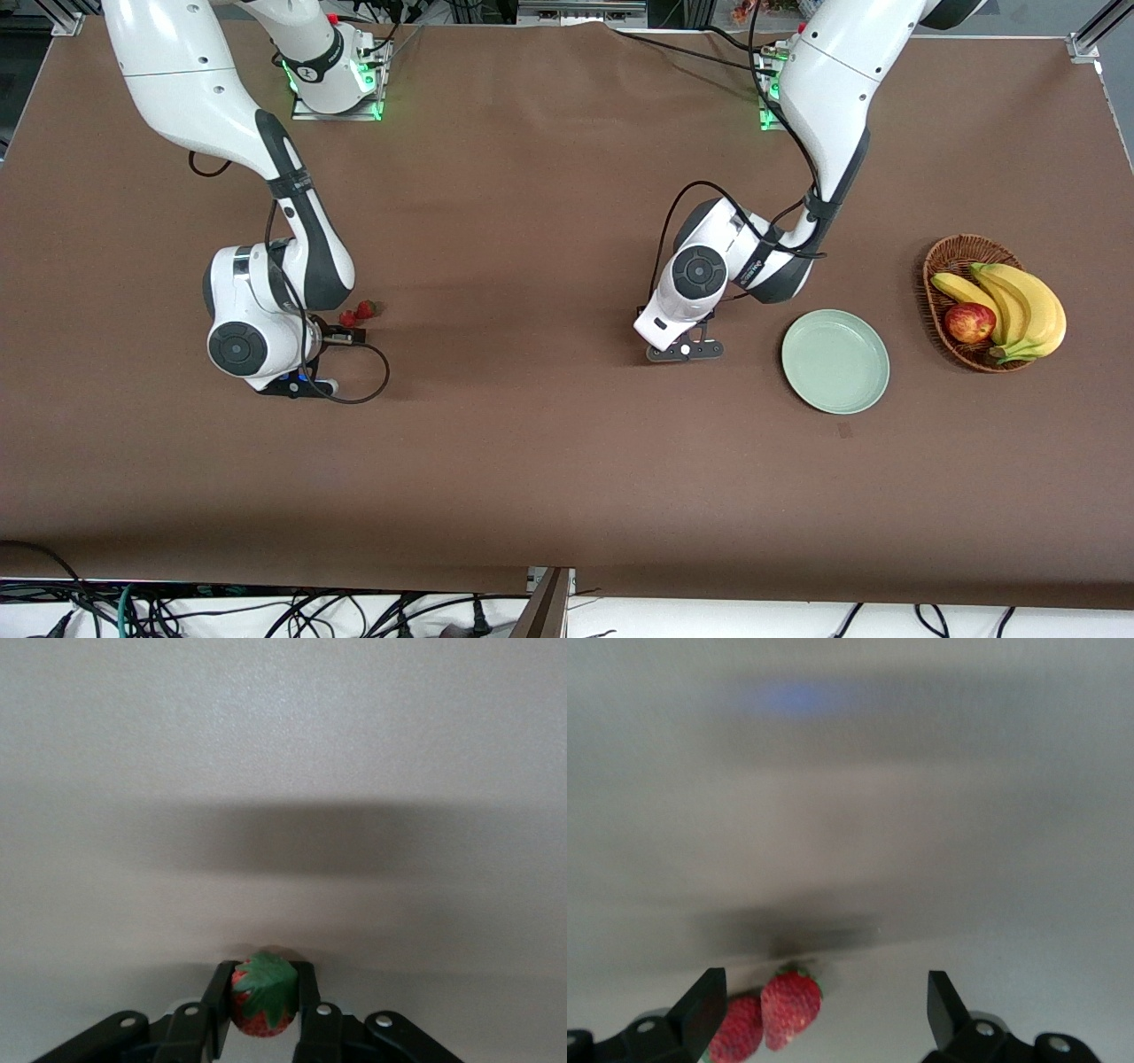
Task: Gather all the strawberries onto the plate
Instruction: 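Grasp the strawberry with the left gripper while the right gripper reaches another, then carry the strawberry over the plate with the left gripper while the right grasps another, then release the strawberry onto the plate while the right gripper carries its strawberry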
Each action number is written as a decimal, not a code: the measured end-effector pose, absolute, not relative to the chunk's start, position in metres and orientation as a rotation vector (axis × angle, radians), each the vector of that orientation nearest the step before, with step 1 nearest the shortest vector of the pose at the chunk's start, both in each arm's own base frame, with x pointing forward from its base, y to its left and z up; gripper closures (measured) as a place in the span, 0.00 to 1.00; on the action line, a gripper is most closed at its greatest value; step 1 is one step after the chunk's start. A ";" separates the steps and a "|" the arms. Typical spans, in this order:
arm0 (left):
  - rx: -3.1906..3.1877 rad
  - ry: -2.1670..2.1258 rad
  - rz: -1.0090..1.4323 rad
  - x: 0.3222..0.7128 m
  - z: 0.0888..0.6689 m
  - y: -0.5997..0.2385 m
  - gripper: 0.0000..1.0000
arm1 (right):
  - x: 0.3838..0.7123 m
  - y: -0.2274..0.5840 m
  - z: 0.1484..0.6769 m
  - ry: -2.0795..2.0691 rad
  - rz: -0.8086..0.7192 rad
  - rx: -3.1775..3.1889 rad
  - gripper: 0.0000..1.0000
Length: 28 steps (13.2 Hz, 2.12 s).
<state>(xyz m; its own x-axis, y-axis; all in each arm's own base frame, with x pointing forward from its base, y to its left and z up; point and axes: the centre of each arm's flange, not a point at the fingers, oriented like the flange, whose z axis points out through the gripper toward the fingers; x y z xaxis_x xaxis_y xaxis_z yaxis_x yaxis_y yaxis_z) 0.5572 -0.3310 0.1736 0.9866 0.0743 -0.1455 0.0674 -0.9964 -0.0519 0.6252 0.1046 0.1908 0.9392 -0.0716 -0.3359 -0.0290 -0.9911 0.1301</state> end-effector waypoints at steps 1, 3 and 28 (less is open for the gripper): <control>-3.074 -0.076 0.241 0.562 0.177 -0.324 0.67 | 0.620 0.103 0.189 -0.081 -0.538 2.969 0.00; -3.053 0.043 0.290 0.584 0.203 -0.294 0.67 | 0.612 0.103 0.186 -0.102 -0.564 2.980 0.01; -2.886 1.422 0.303 0.653 0.217 -0.037 0.24 | 0.628 0.254 0.299 -0.338 -0.529 3.211 0.71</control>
